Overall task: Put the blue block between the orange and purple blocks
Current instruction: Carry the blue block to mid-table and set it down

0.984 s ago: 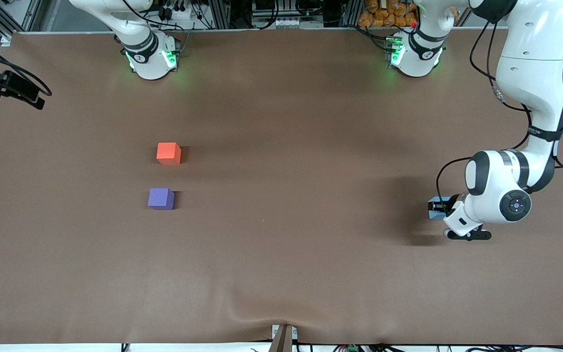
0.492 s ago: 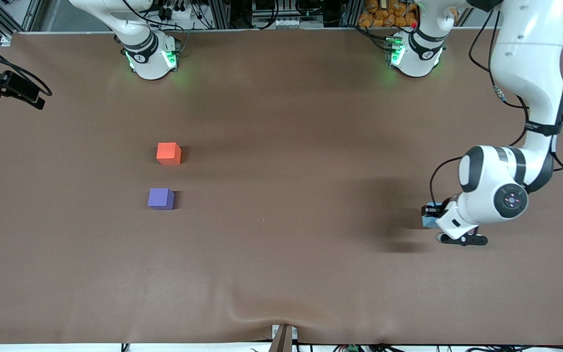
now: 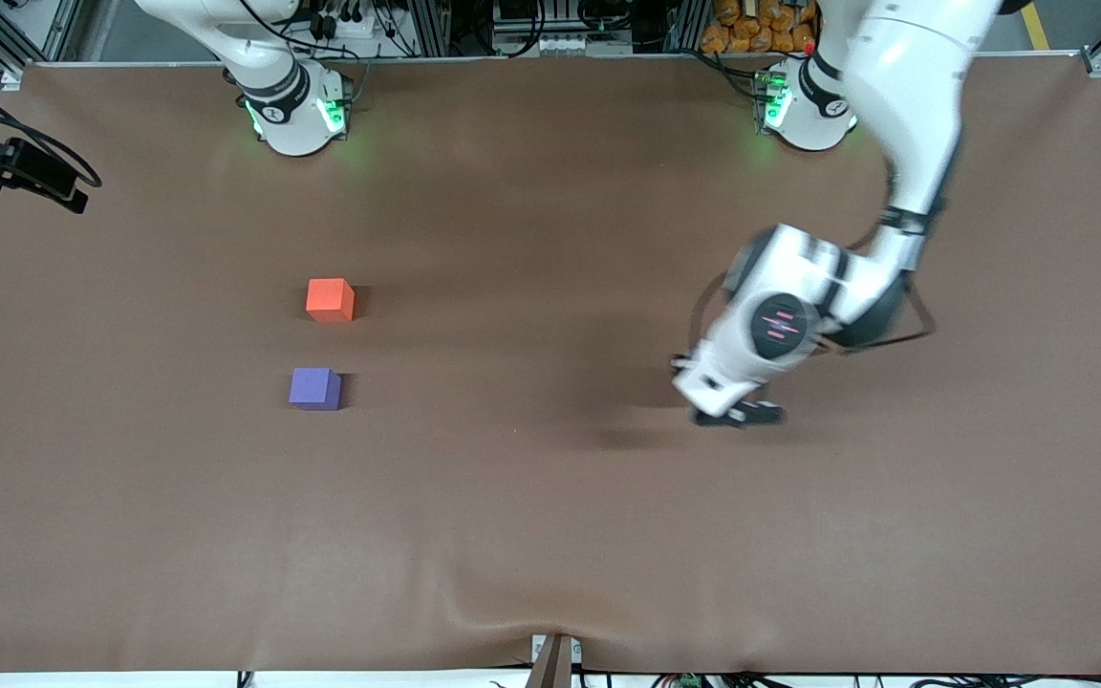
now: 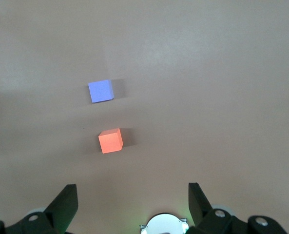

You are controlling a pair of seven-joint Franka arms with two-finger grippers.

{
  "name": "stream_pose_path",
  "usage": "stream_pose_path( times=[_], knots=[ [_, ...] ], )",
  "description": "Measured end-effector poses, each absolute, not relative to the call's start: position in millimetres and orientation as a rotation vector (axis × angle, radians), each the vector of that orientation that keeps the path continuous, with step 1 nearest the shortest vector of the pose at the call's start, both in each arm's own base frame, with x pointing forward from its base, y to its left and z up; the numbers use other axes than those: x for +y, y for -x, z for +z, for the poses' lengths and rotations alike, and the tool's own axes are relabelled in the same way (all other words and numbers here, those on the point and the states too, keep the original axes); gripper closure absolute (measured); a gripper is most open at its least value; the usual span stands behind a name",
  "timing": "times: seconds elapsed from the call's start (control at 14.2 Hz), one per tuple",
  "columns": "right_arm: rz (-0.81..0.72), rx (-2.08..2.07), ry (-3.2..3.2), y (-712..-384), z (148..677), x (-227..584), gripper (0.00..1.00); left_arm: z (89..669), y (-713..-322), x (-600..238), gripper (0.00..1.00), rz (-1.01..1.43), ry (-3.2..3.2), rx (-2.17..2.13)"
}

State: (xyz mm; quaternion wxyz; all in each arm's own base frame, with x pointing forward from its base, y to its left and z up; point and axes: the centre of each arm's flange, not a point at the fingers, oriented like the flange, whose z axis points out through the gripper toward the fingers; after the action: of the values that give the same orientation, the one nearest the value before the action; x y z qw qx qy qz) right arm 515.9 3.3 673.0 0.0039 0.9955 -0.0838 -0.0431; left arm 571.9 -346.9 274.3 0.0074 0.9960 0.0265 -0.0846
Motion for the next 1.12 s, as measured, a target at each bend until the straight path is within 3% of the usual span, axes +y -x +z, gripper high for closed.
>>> stream_pose_path(
  times=[0.42, 0.84, 1.12],
  knots=[
    [-0.139, -0.273, -3.119, -515.8, 672.7, 1.8, 0.00, 253.5, -478.4, -527.6, 0.45, -0.292, -3.074, 0.138],
    [-0.139, -0.275, -3.118, -515.7, 672.6, 1.8, 0.00, 206.1, -424.5, -591.8, 0.45, -0.264, -3.061, 0.013],
    [-0.155, -0.272, -3.117, -518.0, 667.8, 2.7, 0.00, 203.0, -421.8, -598.0, 0.10, -0.204, -3.081, -0.054]
  ],
)
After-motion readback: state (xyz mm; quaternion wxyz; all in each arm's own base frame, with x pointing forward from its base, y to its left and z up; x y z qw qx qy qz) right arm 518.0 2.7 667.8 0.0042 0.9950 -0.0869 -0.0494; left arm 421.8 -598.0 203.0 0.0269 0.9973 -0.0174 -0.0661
